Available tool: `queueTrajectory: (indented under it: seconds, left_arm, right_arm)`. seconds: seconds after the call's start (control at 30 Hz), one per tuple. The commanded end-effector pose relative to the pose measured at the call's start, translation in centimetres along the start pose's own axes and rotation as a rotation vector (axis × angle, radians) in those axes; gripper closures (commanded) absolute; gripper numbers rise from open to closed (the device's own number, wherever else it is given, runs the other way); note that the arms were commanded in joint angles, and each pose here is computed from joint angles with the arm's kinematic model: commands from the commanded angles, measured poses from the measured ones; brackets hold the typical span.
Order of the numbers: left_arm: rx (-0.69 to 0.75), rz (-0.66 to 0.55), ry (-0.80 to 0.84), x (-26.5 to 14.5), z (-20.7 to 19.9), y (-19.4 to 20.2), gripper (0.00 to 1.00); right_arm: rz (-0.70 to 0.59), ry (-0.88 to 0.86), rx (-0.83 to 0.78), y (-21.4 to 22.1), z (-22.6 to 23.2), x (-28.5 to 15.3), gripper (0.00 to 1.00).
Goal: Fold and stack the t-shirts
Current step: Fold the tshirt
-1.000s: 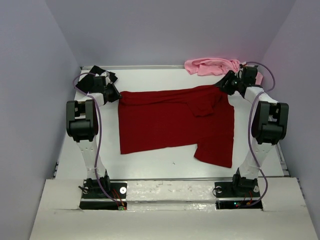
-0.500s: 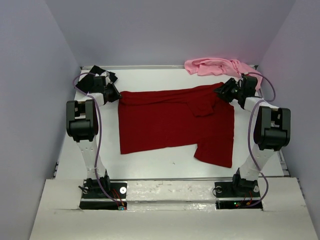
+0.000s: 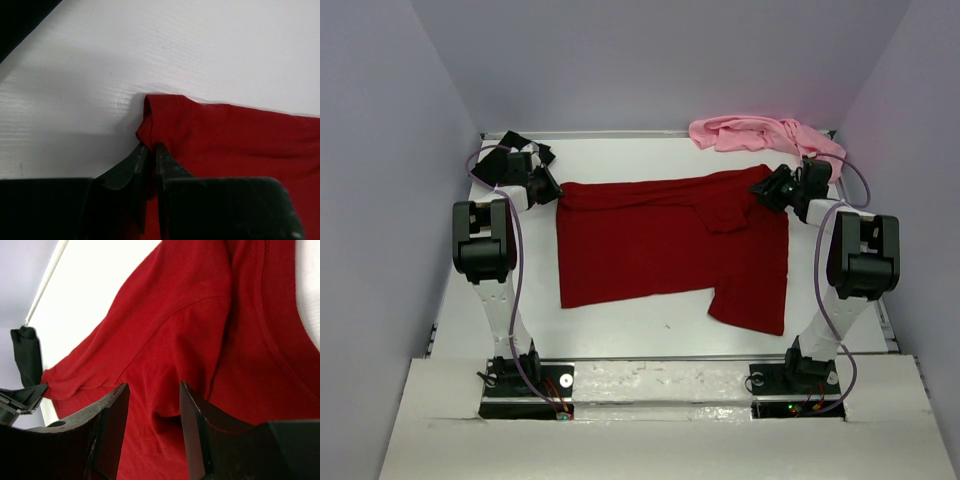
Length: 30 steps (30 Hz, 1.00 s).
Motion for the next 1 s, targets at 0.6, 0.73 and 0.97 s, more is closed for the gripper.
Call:
queueTrajectory:
  seconds: [0.6, 0.73, 0.97]
  left_arm:
    - [0.034, -0.047, 0.039, -1.0, -1.5, -1.3, 0.80]
    - [0.032, -0.046, 0.038, -1.0, -1.5, -1.3, 0.80]
    - [0.033, -0.045, 0.034, -1.0, -1.4, -1.3, 0.80]
  right_arm:
    - [0.016, 0.080, 0.003, 2.4, -3.6, 2.0, 0.62]
    - [0.019, 0.076, 0.004, 2.4, -3.6, 2.1, 0.79]
    - [0.013, 0.083, -0.007, 2.3, -3.4, 1.7, 1.00]
Point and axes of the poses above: each gripper's point midway between its finger pads, its own x axis out along the fingers, its own z axis along the line the jaws close on, y = z × x, the point moved 8 cm from there along -x, back along the fingers, and after that the axes turned 12 degrees about -x, right-handed, at the moved point
